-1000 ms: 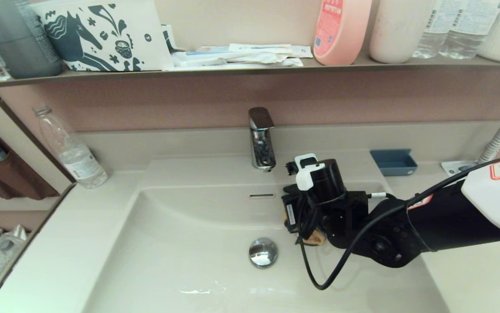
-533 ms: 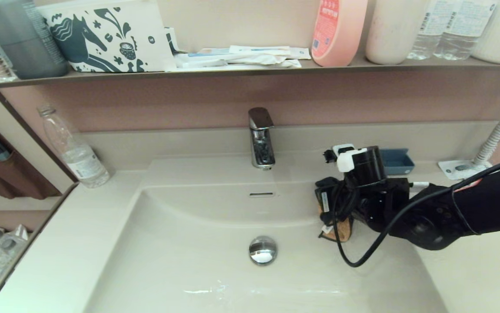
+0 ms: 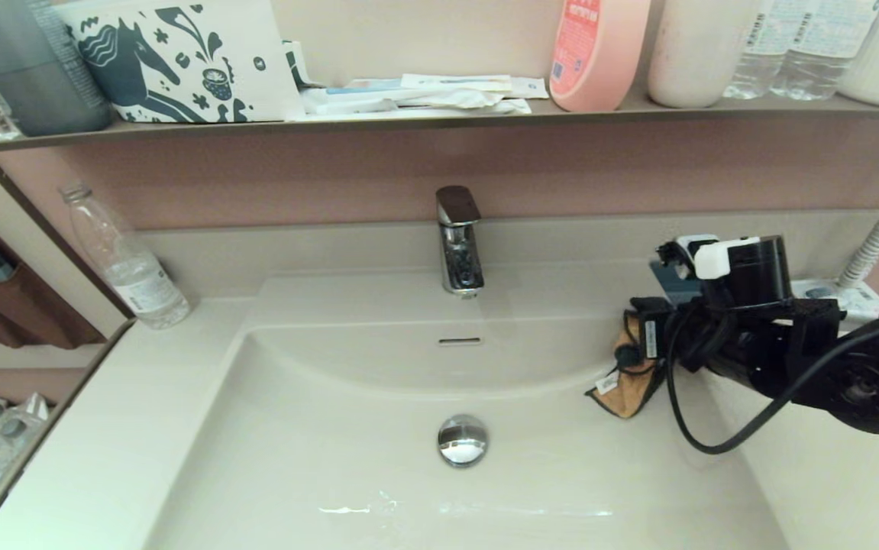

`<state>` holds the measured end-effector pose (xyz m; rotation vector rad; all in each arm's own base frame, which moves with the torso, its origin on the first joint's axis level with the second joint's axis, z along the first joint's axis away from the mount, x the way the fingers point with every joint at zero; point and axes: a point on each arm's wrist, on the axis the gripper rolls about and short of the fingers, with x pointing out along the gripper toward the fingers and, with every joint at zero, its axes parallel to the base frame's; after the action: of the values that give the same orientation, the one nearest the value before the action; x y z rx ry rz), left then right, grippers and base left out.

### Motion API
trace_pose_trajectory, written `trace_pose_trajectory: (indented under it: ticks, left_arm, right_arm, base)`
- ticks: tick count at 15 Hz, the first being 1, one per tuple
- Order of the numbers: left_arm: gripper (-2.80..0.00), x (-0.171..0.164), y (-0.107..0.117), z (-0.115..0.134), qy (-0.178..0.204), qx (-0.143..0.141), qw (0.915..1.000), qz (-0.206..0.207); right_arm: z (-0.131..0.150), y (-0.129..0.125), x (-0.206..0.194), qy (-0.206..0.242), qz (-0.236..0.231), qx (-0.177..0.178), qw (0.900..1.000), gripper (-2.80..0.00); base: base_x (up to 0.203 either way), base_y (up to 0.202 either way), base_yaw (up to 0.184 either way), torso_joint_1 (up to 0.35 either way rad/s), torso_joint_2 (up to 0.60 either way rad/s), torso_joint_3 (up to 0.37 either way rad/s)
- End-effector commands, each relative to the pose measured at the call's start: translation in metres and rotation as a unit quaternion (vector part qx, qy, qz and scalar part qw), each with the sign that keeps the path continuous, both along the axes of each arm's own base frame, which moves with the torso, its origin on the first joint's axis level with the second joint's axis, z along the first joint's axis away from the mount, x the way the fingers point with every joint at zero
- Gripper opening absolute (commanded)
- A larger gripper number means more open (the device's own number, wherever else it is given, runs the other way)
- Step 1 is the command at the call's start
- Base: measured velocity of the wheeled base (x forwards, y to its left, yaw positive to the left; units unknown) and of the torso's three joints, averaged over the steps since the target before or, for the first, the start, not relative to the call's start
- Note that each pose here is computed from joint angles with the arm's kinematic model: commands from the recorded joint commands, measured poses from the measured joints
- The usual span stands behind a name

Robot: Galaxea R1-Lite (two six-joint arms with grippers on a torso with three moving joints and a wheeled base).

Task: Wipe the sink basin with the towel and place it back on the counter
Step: Wipe the sink

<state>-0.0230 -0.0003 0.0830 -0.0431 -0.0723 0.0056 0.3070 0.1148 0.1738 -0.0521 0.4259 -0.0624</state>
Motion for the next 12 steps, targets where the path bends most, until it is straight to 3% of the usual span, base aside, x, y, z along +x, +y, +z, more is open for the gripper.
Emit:
trace_pose_trajectory:
  ticks: [1, 7, 12]
  left_arm:
    - [-2.80, 0.000, 0.000, 0.000, -0.001, 0.000, 1.0000, 0.000]
    - [-2.80, 0.000, 0.000, 0.000, 0.000, 0.000, 1.0000, 0.000]
    - [-2.80, 0.000, 0.000, 0.000, -0.001, 0.000, 1.0000, 0.000]
  right_arm:
    - [0.023, -0.006, -0.017, -0.020, 0.004, 0.011, 1.000, -2.80]
    - [0.086, 0.003, -0.049, -0.062, 0.044, 0.041, 0.996, -2.80]
    - [0.092, 0.033, -0.043, -0.076, 0.076, 0.086, 0.990, -2.80]
  base:
    - [0.000, 0.000, 0.000, 0.000, 0.00, 0.000]
    - [0.000, 0.000, 0.000, 0.000, 0.00, 0.000]
    - [0.000, 0.000, 0.000, 0.000, 0.00, 0.000]
